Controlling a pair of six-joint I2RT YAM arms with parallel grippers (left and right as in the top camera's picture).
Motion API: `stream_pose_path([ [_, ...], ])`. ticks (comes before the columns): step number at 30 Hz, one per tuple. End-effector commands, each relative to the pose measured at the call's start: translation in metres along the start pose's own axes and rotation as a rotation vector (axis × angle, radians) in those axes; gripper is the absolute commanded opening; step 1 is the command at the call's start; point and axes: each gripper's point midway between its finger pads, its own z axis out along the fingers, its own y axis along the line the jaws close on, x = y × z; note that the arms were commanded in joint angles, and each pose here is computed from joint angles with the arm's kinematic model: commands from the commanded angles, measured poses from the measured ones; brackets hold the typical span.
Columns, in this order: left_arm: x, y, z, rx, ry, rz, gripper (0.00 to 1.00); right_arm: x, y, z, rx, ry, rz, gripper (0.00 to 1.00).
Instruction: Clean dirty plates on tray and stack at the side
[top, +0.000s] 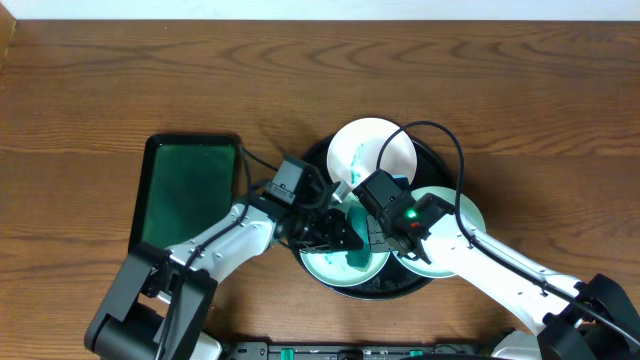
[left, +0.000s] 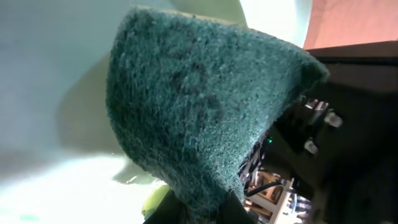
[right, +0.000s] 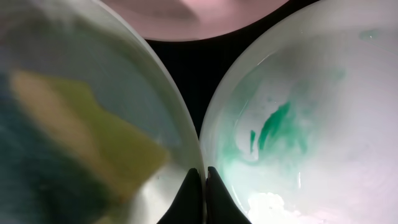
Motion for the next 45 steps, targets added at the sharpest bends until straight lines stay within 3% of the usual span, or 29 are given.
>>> stream_pose_path([
  [1,0.007,0.005,0.006,-0.02,0.005,-0.051,0.07,0.001,0.012,-0.003,-0.033,0.006,-0.029,0.01],
  [12,0.015,0.072,-0.002,-0.342,-0.075,-0.26,0.07,0.002,0.011,-0.003,-0.03,0.01,-0.03,0.01],
  [24,0.037,0.111,-0.023,-0.588,-0.074,-0.365,0.07,0.002,0.011,-0.003,-0.029,0.011,-0.03,0.01],
  [34,0.026,0.102,-0.024,-0.571,-0.09,-0.352,0.07,0.002,0.011,-0.003,-0.031,0.01,-0.03,0.01],
  [35,0.026,0.1,-0.023,-0.563,-0.088,-0.352,0.07,0.002,0.012,-0.003,-0.034,0.012,-0.03,0.03],
  [37,0.026,0.097,-0.021,-0.543,-0.079,-0.348,0.07,0.002,0.013,-0.003,-0.038,0.012,-0.03,0.4],
  [41,0.027,0.09,-0.017,-0.501,-0.059,-0.338,0.07,0.0,0.024,-0.003,-0.093,0.01,-0.029,0.63],
  [43,0.026,0.088,-0.016,-0.488,-0.058,-0.335,0.07,-0.003,0.031,-0.004,-0.126,0.002,-0.028,0.59],
  [45,0.025,0.086,-0.015,-0.478,-0.057,-0.332,0.07,-0.006,0.035,-0.005,-0.143,-0.011,-0.028,0.41],
])
